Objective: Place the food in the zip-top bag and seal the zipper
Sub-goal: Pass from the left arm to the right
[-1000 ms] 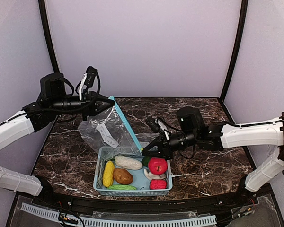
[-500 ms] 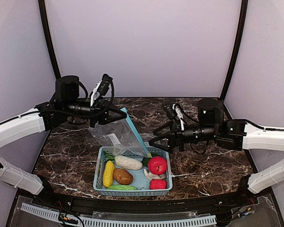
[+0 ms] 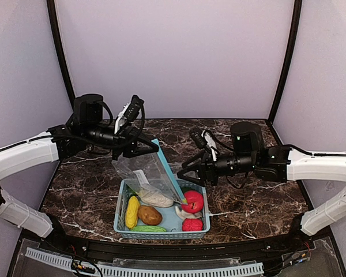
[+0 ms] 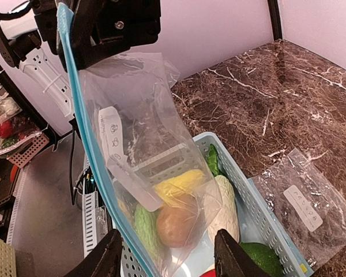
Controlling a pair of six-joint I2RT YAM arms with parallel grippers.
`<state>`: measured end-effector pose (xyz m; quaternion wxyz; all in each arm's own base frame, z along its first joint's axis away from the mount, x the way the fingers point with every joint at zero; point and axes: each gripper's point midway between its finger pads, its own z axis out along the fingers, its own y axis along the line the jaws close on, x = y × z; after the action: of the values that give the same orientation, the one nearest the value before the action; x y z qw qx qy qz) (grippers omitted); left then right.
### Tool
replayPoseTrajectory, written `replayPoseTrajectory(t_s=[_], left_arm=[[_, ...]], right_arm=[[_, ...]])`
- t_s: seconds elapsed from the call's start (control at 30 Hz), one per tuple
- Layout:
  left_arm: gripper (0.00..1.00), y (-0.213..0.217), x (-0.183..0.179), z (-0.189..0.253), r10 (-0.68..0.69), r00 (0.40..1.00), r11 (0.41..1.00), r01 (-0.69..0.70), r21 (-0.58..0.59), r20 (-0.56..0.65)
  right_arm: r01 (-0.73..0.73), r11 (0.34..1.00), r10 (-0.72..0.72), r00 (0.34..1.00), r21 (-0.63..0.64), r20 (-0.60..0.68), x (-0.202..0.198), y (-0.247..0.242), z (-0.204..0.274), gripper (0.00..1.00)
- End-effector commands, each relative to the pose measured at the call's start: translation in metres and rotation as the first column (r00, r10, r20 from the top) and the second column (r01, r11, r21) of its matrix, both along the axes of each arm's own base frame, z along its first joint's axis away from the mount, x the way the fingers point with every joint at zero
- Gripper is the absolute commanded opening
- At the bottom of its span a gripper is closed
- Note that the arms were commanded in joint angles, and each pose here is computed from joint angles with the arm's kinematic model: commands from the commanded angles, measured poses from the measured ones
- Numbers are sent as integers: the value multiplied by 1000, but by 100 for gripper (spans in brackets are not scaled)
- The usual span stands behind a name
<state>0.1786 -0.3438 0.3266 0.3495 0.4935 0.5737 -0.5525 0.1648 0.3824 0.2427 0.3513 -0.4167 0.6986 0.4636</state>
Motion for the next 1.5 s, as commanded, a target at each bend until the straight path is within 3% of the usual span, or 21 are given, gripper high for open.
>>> replayPoseTrajectory(t_s=[0.0,1.1,1.47], left_arm=[[1,-2,-7,9,-38,999,999,38,-16,19],[1,-4,-8,6,-46,999,999,46,-11,8],[1,-5,-7,4,-46,999,999,46,-10,5]], right_arm=[[-32,998,31,999,57,30,-3,8,22,51],[-133,991,133,991,29,10,-13,24,7,36],[-161,986,160,987,45,21,-15,33,11,12]])
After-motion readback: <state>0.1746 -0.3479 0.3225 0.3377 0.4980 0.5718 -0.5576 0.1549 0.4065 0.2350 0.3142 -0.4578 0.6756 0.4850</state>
